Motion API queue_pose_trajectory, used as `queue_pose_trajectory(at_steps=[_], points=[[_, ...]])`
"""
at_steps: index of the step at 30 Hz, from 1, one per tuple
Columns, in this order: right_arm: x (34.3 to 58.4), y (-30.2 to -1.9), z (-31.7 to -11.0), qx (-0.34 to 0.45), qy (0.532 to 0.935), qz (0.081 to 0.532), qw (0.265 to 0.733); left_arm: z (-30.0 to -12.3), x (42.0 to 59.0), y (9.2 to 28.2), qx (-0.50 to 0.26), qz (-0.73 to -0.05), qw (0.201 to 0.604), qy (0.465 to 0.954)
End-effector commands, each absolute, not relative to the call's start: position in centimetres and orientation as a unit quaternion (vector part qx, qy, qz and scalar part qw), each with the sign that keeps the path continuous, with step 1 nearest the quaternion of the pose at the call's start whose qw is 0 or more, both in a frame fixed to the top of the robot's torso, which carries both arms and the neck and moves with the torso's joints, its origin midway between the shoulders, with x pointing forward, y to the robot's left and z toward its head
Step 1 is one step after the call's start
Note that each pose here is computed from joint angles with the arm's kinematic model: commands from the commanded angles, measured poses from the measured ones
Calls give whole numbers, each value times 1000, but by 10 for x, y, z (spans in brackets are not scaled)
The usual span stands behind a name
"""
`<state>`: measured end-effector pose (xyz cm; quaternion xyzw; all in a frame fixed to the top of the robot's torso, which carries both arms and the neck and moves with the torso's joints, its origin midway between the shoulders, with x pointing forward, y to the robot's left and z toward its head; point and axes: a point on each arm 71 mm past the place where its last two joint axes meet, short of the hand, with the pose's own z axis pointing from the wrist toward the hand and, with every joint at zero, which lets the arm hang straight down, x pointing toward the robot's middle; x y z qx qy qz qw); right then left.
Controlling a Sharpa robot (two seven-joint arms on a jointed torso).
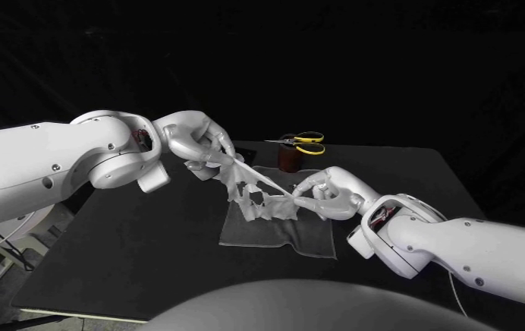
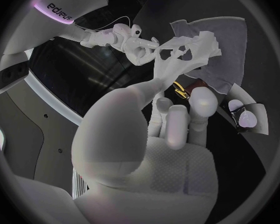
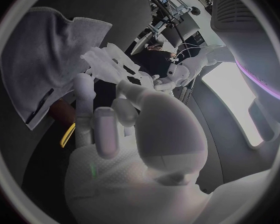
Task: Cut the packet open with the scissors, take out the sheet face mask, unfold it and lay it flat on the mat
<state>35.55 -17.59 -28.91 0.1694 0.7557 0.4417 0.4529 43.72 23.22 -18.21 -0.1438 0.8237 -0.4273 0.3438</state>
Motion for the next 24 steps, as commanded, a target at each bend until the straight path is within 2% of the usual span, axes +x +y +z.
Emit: queue_pose_trajectory(at_steps=[1,6,14,24], points=[[347,-178,-297,175,763,439,440,-193,428,234,-129,-413,322,842],[338,-185,-315,188,776,422,429,-221,419,232,-131,-401,297,857],[333,-189,-343,207,796,392,412,-264,427,215,-95,-369,280,881],[339,-190,-360,229,803,365,412,-282,448,194,-79,-352,288,887]])
